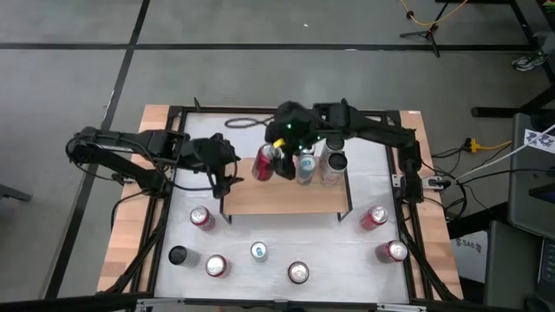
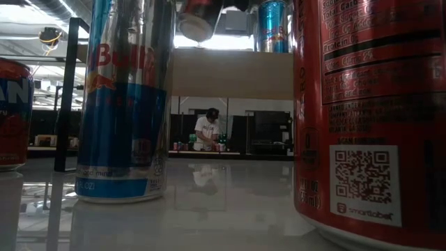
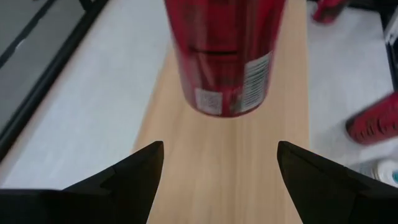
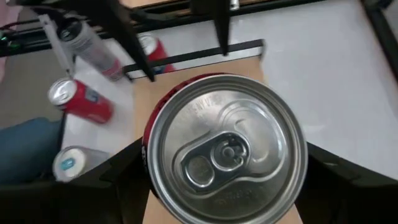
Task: Place canned beverage on shelf
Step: Put the top red-black soda can on the shelf
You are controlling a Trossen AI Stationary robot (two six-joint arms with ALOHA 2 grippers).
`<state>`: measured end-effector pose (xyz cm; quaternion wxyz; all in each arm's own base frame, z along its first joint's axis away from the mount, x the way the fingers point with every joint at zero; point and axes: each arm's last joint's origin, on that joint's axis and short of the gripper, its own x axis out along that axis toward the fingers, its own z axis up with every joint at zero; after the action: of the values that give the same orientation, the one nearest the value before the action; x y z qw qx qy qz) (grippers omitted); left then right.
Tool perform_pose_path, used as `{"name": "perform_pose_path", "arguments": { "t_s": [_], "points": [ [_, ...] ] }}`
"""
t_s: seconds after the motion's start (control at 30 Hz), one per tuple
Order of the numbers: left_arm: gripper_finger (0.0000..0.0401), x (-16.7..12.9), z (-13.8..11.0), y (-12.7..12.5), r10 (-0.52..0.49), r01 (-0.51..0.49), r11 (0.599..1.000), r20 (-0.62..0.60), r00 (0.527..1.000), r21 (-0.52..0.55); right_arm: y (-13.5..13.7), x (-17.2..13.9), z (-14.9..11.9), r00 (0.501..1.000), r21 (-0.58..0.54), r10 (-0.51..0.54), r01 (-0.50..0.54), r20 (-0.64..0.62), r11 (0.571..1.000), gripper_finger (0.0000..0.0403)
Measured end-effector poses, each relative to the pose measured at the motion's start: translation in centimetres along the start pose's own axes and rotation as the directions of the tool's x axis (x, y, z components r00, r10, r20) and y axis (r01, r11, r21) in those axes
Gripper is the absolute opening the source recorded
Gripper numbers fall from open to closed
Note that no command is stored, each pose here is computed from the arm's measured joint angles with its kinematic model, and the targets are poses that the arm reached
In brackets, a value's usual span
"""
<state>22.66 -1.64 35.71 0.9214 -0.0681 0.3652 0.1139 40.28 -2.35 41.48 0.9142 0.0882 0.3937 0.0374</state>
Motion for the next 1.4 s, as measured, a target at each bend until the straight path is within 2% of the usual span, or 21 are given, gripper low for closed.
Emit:
{"name": "perform_pose_path", "arguments": {
  "t_s": [0.2,0.5,0.8,1.0,1.4],
  "points": [
    [0.0307,0.8,-1.5,-1.4,-0.034,0.035,0.999,-0.041,0.999,0.020,2.6,0.7,-0.9,0.997,-0.032,-0.058,0.056,-0.058,0.998,0.0291],
    [0.0307,1.1,-2.6,-3.2,-0.057,0.057,0.998,-0.025,0.998,0.027,4.8,3.0,-2.6,0.987,-0.008,-0.047,0.046,-0.155,0.999,0.0291],
    [0.0307,1.0,-3.0,-4.5,-0.113,0.112,0.992,0.006,0.994,0.052,4.6,4.5,-3.7,0.973,-0.008,-0.101,0.102,-0.210,0.995,0.0292],
    [0.0307,0.8,-3.2,-4.9,-0.086,0.084,0.995,0.025,0.996,0.060,4.5,5.0,-4.0,0.969,-0.011,-0.106,0.106,-0.224,0.994,0.0292],
    [0.0307,0.7,-3.2,-5.3,-0.099,0.096,0.993,0.040,0.994,0.065,4.5,5.0,-4.0,0.971,-0.009,-0.098,0.099,-0.220,0.995,0.0295]
  ]
}}
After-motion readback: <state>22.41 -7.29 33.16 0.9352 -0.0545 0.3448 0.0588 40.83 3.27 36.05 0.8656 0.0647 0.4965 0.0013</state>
